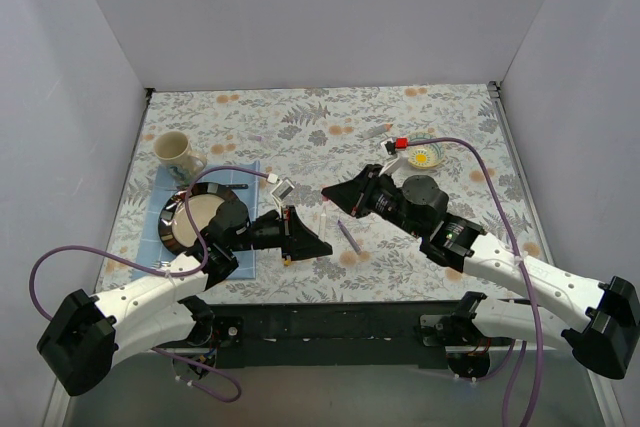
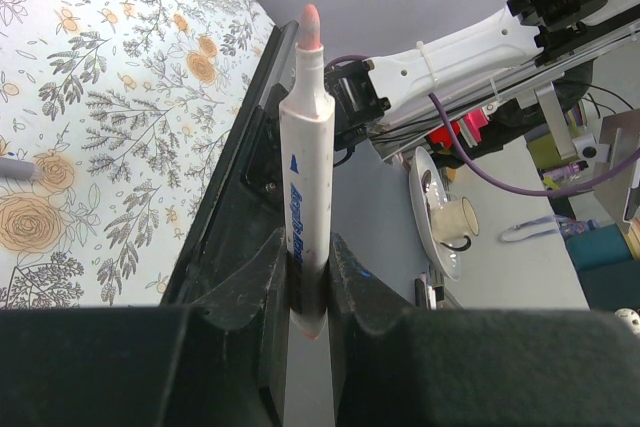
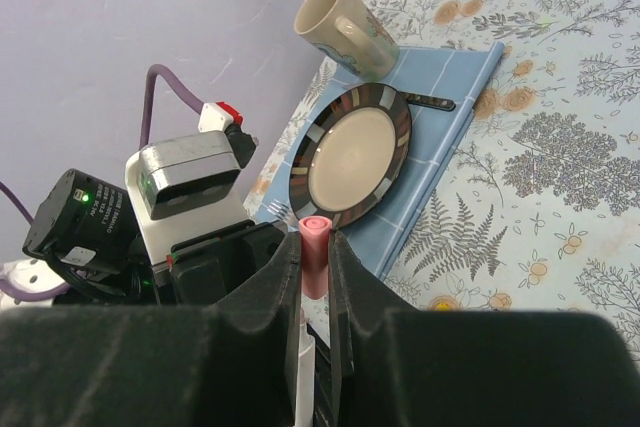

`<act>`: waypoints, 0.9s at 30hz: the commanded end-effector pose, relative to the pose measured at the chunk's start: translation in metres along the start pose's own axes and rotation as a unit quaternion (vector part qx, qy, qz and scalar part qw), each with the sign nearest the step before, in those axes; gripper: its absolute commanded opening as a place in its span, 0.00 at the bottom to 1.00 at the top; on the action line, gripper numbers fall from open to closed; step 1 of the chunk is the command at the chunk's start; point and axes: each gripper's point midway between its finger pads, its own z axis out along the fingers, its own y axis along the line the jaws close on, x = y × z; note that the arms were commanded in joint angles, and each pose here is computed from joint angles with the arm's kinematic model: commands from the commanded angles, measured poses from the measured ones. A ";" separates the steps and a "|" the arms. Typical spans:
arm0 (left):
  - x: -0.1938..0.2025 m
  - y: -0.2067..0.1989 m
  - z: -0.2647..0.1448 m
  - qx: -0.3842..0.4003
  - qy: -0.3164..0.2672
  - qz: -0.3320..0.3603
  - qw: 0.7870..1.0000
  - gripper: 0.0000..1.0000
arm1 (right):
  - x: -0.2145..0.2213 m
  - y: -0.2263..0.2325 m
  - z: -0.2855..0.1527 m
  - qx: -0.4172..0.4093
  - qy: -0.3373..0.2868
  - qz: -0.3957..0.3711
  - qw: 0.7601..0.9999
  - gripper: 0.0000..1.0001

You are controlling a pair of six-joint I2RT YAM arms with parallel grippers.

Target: Insert the pens into the pen caps

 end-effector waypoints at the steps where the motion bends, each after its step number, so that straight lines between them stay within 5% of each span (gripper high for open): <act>1: 0.002 -0.004 -0.001 0.008 0.001 0.011 1.000 0.00 | -0.027 0.024 -0.004 -0.028 -0.040 -0.010 0.999 0.01; 27: -0.008 -0.006 0.003 0.005 -0.003 0.022 1.000 0.00 | -0.006 0.021 -0.005 -0.040 -0.009 -0.002 0.999 0.01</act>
